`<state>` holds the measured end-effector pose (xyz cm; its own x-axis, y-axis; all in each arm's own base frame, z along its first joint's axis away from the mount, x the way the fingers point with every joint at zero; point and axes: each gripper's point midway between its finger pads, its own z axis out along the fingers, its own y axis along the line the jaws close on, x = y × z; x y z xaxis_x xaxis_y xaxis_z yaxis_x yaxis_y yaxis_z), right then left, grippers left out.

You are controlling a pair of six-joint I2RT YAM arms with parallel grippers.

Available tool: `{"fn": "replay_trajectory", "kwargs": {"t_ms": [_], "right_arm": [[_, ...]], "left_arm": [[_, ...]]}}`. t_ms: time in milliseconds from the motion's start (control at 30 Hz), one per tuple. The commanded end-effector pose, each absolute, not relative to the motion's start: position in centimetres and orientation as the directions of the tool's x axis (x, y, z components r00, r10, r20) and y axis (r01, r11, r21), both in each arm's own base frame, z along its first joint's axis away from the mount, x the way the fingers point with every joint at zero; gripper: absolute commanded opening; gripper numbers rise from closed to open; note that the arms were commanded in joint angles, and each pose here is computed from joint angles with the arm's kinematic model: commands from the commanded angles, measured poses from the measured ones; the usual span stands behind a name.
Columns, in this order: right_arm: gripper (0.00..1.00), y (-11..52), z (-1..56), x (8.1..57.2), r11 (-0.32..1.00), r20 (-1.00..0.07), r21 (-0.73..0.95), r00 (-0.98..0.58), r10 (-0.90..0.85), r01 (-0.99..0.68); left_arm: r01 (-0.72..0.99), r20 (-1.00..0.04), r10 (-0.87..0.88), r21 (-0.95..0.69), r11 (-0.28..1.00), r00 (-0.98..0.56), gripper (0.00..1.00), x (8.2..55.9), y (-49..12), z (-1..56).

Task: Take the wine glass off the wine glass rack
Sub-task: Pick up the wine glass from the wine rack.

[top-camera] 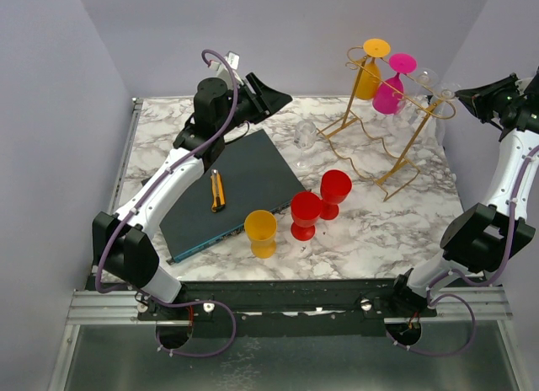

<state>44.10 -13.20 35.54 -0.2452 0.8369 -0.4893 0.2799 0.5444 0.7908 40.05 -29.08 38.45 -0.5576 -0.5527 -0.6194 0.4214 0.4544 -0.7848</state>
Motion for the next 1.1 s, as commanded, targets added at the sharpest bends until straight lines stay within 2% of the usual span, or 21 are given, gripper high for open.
{"fn": "replay_trajectory", "kwargs": {"t_ms": [0, 267, 667, 1067], "right_arm": [[0.02, -13.2, 36.5, 43.9, 0.522, -0.472, 0.807, -0.229, 0.851, 0.277], [0.00, -12.9, 37.7, 43.7, 0.444, -0.406, 0.860, -0.189, 0.894, 0.253], [0.00, -14.6, 39.4, 41.9, 0.412, -0.407, 0.873, -0.075, 0.910, 0.262], [0.00, -15.6, 39.8, 43.4, 0.394, -0.396, 0.892, -0.036, 0.917, 0.221]], "left_arm": [[0.442, -0.641, -0.569, -0.768, 0.464, -0.515, 0.49, 39.6, -28.2, 39.9], [0.437, -0.637, -0.573, -0.771, 0.463, -0.516, 0.49, 39.6, -28.1, 40.0], [0.433, -0.633, -0.579, -0.774, 0.462, -0.514, 0.49, 39.5, -27.9, 40.1], [0.436, -0.636, -0.578, -0.772, 0.463, -0.511, 0.48, 39.4, -27.9, 40.3]]}}
